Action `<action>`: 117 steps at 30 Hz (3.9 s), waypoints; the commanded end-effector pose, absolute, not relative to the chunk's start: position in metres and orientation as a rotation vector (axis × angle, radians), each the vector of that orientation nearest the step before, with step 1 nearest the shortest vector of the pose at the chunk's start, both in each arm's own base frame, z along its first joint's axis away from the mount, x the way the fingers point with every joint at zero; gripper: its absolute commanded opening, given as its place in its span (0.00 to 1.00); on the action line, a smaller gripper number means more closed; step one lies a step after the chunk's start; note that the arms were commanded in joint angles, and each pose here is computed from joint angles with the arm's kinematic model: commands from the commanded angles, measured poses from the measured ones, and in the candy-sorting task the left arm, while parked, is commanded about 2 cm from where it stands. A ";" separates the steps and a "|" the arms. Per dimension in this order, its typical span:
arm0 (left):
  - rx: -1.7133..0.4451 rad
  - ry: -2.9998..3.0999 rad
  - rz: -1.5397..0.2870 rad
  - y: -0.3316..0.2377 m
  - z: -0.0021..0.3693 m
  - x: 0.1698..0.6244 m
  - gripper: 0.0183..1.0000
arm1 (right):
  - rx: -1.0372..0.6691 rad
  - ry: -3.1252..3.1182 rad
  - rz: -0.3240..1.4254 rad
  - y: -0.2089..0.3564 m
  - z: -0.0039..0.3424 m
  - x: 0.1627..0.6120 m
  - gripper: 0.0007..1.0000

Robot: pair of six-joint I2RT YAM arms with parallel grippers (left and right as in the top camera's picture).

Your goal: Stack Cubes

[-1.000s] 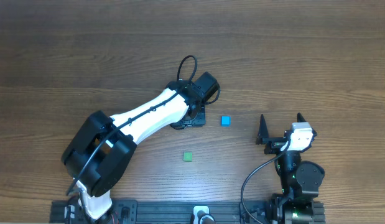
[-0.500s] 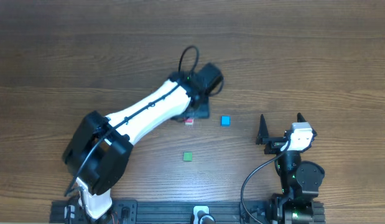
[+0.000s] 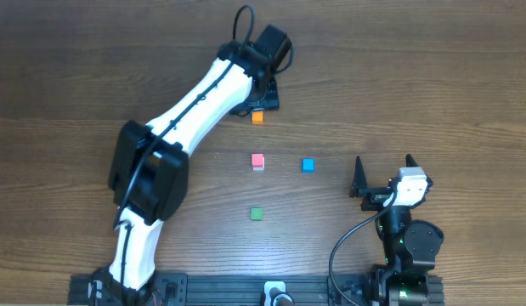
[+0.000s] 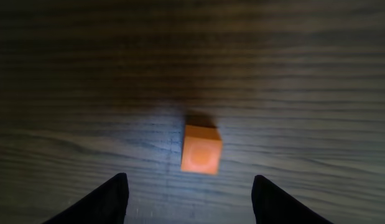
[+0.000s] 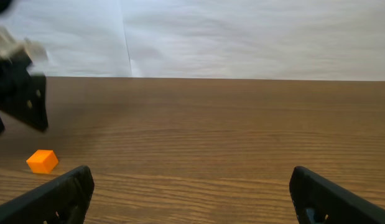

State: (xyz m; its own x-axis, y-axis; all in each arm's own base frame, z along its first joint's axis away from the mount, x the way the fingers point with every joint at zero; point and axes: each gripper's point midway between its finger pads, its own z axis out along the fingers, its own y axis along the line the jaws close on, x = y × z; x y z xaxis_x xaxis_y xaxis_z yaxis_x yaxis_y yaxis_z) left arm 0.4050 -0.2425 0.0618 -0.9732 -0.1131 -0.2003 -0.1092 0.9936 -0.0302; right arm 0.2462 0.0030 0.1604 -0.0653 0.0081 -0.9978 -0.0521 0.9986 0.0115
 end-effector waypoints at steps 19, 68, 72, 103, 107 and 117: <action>-0.077 2.999 -0.005 -0.255 0.015 0.403 0.60 | -0.042 1.633 0.056 0.005 0.159 0.246 0.99; -0.129 2.947 -0.114 -0.263 0.140 0.318 0.15 | -0.042 1.633 0.056 0.005 0.159 0.246 0.99; -0.134 2.970 -0.057 -0.261 0.125 0.293 0.14 | -0.042 1.633 0.056 0.005 0.159 0.246 0.99; -0.217 3.066 0.007 -0.247 0.064 0.276 0.14 | -0.042 1.633 0.056 0.005 0.159 0.246 0.99; -0.216 3.076 0.022 -0.247 0.059 0.275 0.14 | -0.042 1.633 0.056 0.005 0.159 0.246 0.99; -0.216 3.085 0.029 -0.248 0.052 0.275 0.14 | -0.042 1.633 0.056 0.005 0.159 0.246 0.99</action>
State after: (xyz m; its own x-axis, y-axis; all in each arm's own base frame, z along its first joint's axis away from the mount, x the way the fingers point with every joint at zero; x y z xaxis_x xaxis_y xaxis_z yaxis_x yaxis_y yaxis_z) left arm 0.2774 -0.2507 0.0602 -0.9899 -0.1233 -0.0696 -0.1238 0.9923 0.0032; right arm 0.2462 0.0030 0.1604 -0.0653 0.0081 -0.9978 -0.0521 0.9986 0.0115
